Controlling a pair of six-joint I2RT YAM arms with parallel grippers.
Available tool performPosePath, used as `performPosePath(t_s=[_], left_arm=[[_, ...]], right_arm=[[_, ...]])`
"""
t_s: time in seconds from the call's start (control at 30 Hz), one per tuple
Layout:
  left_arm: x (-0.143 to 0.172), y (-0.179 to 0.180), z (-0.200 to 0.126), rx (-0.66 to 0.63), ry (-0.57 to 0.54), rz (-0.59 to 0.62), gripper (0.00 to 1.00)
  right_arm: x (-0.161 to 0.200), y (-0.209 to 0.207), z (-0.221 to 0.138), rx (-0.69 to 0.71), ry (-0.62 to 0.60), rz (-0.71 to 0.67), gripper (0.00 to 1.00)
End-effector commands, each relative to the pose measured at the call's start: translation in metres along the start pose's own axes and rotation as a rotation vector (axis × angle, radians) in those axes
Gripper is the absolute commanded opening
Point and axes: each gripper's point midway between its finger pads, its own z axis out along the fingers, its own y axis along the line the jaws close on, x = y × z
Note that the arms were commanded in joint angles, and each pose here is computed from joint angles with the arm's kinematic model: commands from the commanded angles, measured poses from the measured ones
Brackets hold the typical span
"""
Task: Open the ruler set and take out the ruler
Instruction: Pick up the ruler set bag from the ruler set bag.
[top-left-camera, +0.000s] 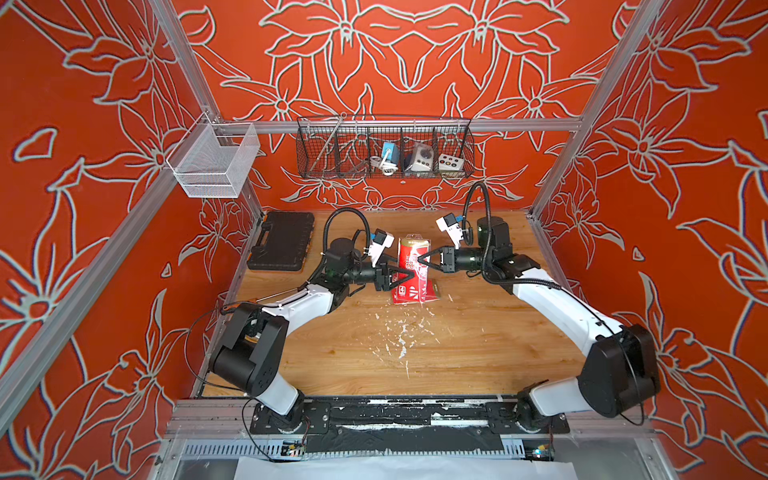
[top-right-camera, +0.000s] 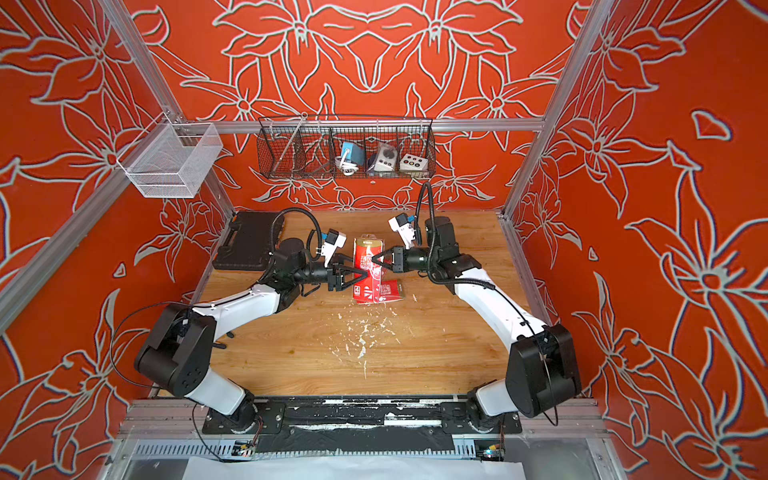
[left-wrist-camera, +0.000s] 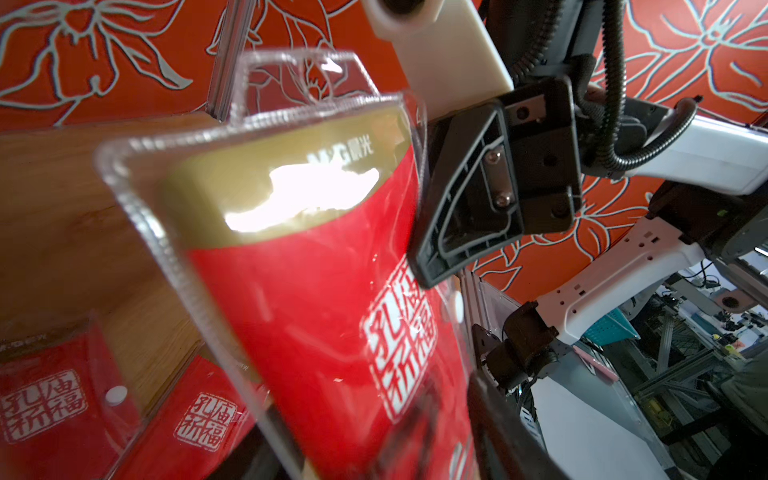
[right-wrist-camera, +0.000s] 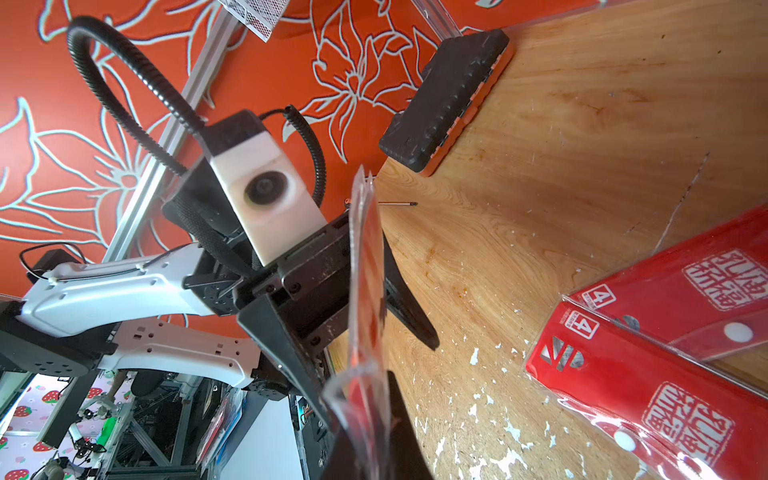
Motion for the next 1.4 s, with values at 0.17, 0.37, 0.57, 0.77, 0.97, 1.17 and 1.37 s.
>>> performPosePath(t_s=[0.17,0.37,0.57,0.77,0.97,1.17,1.37], left_arm=[[-0.01,-0.019,0.002,0.091,-0.014,0.055,0.37],[-0.015,-0.024,0.002,0.124,-0.025,0.048,0.24],[-0.018,-0.029,0.001,0.135,-0.034,0.047,0.06],[-0.025,-0.03,-0.002,0.102,-0.057,0.04,0.0],[-0.043,-0.016,-0.01,-0.071,-0.135,0.01,0.0],[-0.06,0.008,-0.028,-0.318,-0.238,-0.056,0.0],[-0.063,0.014,-0.034,-0.449,-0.268,-0.088,0.0]], right_arm=[[-0.01,0.017,0.002,-0.047,0.0,-0.048,0.0],[-0.006,0.016,0.003,-0.049,0.017,-0.044,0.0],[-0.006,0.012,0.003,-0.021,0.018,-0.051,0.0],[-0.01,0.004,-0.003,0.082,0.01,-0.078,0.22],[-0.013,-0.015,-0.023,0.289,-0.028,-0.11,0.48],[-0.011,-0.033,-0.047,0.491,-0.091,-0.151,0.54],[-0.014,-0.033,-0.054,0.581,-0.145,-0.201,0.53]])
